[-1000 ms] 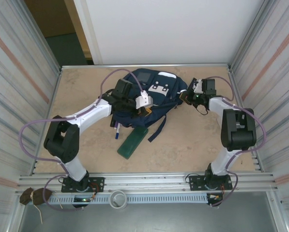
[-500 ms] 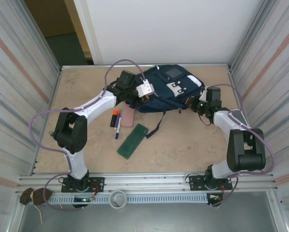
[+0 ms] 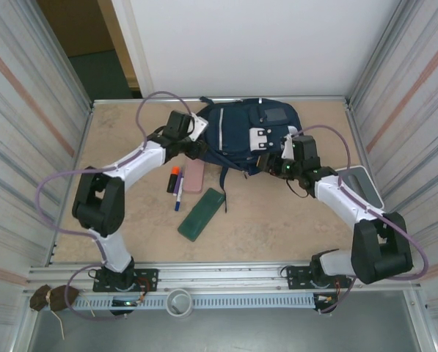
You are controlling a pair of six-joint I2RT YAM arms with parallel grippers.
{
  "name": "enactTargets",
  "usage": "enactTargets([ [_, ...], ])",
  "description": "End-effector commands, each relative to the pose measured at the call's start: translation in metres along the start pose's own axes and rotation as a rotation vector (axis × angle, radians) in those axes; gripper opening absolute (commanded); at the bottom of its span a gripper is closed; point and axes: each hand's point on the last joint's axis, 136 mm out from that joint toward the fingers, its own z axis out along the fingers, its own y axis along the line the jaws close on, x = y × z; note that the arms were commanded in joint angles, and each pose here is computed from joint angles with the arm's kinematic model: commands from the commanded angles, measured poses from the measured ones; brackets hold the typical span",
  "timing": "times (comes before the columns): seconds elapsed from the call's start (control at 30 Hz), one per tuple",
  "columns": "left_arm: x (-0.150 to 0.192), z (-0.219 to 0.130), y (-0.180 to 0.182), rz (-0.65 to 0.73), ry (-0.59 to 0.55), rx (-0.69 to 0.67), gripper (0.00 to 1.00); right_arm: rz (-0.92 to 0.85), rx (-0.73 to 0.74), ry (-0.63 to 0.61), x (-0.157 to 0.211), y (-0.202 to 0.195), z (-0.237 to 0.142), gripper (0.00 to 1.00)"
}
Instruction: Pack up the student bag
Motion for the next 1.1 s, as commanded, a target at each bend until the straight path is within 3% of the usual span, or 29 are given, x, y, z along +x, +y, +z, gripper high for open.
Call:
enactTargets([
  [0.0, -0.030, -0.033, -0.026, -0.241, -0.139, 0.109, 0.60, -0.075, 0.036, -0.032, -0.018, 0.005, 0.006, 0.45],
  [0.07, -0.039, -0.037, -0.045, -0.261, -0.174, 0.144, 0.60, -0.070, 0.079, -0.026, -0.021, -0.006, 0.019, 0.44],
  [0.17, -0.048, -0.032, -0.078, -0.236, -0.180, 0.178, 0.59, -0.033, 0.149, 0.016, -0.011, -0.031, 0.038, 0.33],
  [0.4, -0.035, 0.011, -0.133, -0.097, -0.029, 0.187, 0.52, 0.104, 0.153, 0.095, 0.036, -0.064, 0.060, 0.13],
  [0.63, -0.001, 0.043, -0.151, -0.067, 0.088, 0.233, 0.47, 0.142, 0.135, 0.137, 0.071, -0.076, 0.069, 0.10],
  [0.73, -0.013, 0.044, -0.165, -0.065, 0.071, 0.294, 0.46, 0.132, 0.118, 0.138, 0.071, -0.074, 0.069, 0.10],
  [0.93, -0.032, 0.056, -0.177, -0.022, 0.047, 0.287, 0.44, 0.116, 0.086, 0.124, 0.063, -0.065, 0.065, 0.11],
  [1.07, -0.026, 0.078, -0.181, 0.009, 0.083, 0.275, 0.44, 0.116, 0.087, 0.132, 0.065, -0.066, 0.065, 0.11],
])
